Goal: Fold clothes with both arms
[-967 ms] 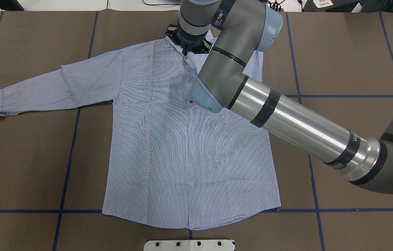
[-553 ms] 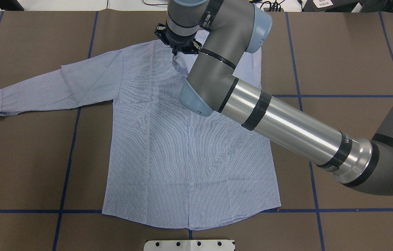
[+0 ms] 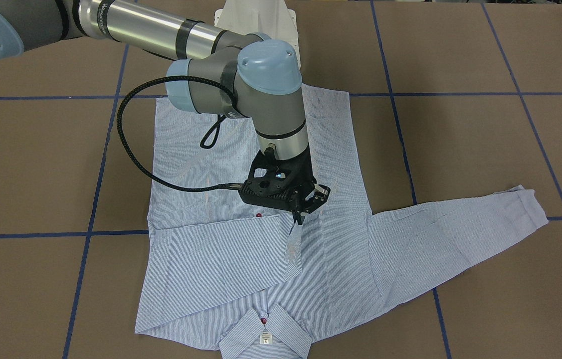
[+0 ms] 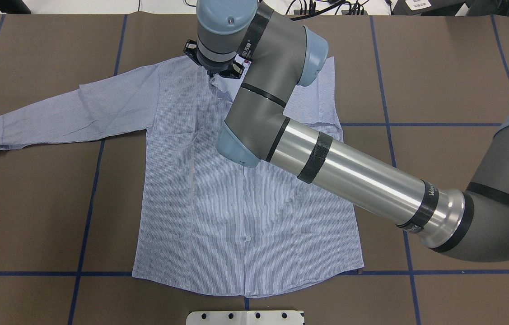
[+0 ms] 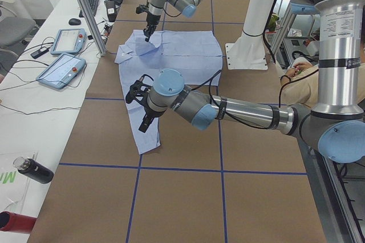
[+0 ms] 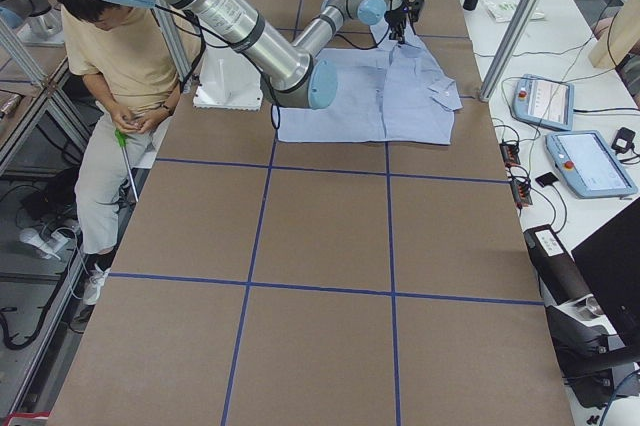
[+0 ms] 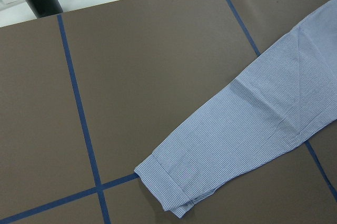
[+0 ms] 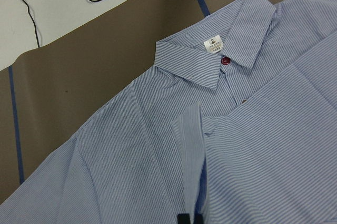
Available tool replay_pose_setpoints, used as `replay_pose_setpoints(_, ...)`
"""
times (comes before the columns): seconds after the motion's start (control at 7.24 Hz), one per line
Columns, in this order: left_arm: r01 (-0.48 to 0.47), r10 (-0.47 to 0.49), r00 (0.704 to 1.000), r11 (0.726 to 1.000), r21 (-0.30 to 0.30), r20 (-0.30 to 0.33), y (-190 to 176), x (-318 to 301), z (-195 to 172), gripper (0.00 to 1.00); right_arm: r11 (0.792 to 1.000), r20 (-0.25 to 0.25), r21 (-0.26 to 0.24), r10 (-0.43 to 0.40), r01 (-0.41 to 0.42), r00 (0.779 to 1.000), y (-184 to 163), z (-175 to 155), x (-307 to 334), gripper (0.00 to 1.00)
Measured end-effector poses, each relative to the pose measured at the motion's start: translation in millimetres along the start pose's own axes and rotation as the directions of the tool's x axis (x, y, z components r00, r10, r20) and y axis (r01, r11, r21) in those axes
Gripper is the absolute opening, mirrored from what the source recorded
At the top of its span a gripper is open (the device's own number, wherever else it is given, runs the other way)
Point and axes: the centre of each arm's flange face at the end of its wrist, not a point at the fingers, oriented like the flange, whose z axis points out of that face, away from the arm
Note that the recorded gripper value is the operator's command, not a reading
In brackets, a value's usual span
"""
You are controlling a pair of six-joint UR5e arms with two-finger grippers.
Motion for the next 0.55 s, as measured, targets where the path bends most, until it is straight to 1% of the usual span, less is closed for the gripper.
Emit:
replay_pose_setpoints(0.28,-0.009,0.009,1.0,1.0,0.0,-0.004,-0.3,0.5,3.5,0.99,1.0,0.005,0.011,0.018,-0.018,1.0,3.2,1.1,-12.6,1.0)
replay_pose_setpoints(0.41,-0.021,0.021,1.0,1.0,-0.01,-0.012,-4.0,4.4,12.1,0.99,0.999,0.013,0.011,0.03,-0.03,0.999,6.2,-2.6,-23.4,1.0)
replay_pose_setpoints(0.55,-0.036,0.035,0.999,0.999,-0.031,-0.024,-14.2,7.5,29.9,1.0,0.999,0.02,0.008,0.042,-0.042,0.999,8.9,-6.5,-30.7,1.0)
